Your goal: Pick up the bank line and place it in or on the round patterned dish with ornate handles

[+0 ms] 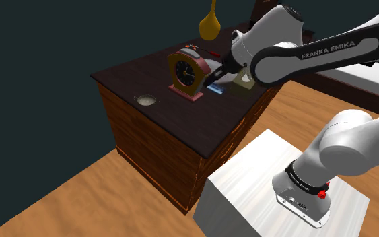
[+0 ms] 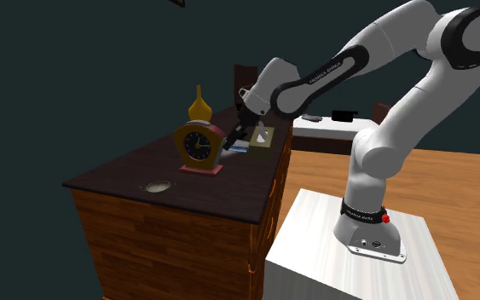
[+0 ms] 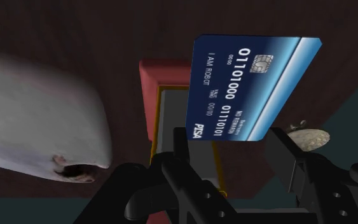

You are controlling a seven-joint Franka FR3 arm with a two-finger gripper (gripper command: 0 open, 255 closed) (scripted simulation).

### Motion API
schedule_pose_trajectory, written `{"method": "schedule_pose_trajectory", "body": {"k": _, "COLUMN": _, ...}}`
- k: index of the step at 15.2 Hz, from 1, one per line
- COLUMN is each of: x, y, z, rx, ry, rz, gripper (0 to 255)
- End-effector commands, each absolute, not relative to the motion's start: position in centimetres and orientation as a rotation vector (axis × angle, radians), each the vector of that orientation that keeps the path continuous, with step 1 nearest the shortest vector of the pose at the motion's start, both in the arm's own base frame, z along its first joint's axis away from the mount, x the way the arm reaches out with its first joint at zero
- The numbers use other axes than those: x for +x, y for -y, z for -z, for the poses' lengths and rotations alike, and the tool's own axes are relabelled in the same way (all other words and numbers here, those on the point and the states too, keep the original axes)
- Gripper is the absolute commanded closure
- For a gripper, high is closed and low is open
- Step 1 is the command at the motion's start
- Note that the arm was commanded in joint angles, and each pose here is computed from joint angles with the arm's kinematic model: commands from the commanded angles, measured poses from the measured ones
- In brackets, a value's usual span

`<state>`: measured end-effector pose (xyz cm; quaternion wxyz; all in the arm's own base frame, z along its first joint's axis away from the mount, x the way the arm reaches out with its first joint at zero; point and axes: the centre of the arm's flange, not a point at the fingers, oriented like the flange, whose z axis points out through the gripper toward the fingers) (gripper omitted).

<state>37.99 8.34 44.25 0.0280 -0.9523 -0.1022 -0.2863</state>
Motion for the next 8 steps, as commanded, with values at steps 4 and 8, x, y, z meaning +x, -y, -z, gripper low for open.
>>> {"method": "schedule_pose_trajectory", "body": {"k": 4, "x": 42.8, "y": -12.9, "z": -44.4, "rx": -2.938, "ry": 0.314, "rz": 0.884, "gripper": 255}}
{"method": "schedule_pose_trajectory", "body": {"k": 8, "x": 46.4, "y": -16.7, "z": -44.7, "rx": -2.938, "ry": 0.314, "rz": 0.884, "gripper": 255}}
